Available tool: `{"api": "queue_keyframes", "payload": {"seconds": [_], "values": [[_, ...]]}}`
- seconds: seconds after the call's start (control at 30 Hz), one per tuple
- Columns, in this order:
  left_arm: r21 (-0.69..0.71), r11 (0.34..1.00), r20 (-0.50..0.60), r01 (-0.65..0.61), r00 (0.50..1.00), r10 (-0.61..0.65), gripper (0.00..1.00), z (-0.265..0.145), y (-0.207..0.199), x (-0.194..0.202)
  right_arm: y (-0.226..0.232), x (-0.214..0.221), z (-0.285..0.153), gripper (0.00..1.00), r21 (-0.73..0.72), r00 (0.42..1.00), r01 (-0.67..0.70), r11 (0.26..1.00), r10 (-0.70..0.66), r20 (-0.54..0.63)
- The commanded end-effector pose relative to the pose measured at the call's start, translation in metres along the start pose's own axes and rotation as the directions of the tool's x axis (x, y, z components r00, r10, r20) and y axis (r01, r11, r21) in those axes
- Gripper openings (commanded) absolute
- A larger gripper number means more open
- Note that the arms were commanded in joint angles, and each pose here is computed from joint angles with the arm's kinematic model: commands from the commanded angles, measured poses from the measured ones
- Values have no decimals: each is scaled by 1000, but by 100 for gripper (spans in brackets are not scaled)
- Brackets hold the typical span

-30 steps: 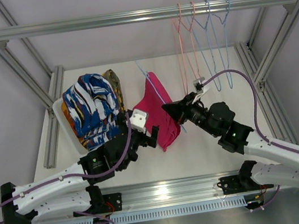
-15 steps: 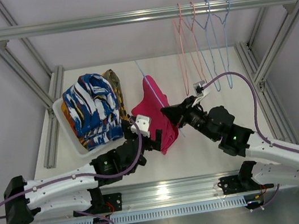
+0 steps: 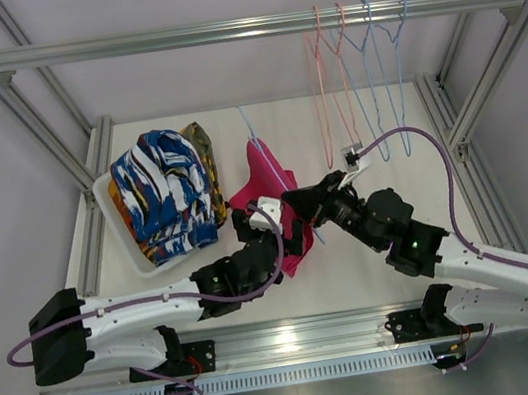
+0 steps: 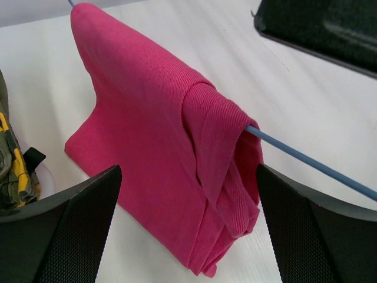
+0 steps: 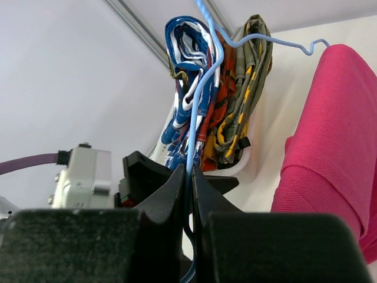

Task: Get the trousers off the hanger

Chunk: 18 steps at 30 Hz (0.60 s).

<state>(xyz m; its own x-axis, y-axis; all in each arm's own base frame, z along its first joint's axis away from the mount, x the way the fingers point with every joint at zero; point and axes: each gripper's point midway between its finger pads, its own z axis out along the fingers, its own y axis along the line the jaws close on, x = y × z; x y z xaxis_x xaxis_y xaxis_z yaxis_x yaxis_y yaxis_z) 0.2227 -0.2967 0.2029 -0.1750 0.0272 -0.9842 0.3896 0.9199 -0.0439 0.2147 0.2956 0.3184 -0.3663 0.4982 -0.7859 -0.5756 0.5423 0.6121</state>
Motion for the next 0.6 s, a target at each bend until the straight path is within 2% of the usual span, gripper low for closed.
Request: {"api": "queue_keyframes", "payload": {"seconds": [0.0,0.57], "values": [[-63,990,28,125,992,-124,99,8,0,-16,38,-47,-4,0,-102,989,-56,993,69,128],[-146,979,-2,142,990,-143,99,30,22,4,43,-47,-18,0,-139,987,-85,987,103,127]]}}
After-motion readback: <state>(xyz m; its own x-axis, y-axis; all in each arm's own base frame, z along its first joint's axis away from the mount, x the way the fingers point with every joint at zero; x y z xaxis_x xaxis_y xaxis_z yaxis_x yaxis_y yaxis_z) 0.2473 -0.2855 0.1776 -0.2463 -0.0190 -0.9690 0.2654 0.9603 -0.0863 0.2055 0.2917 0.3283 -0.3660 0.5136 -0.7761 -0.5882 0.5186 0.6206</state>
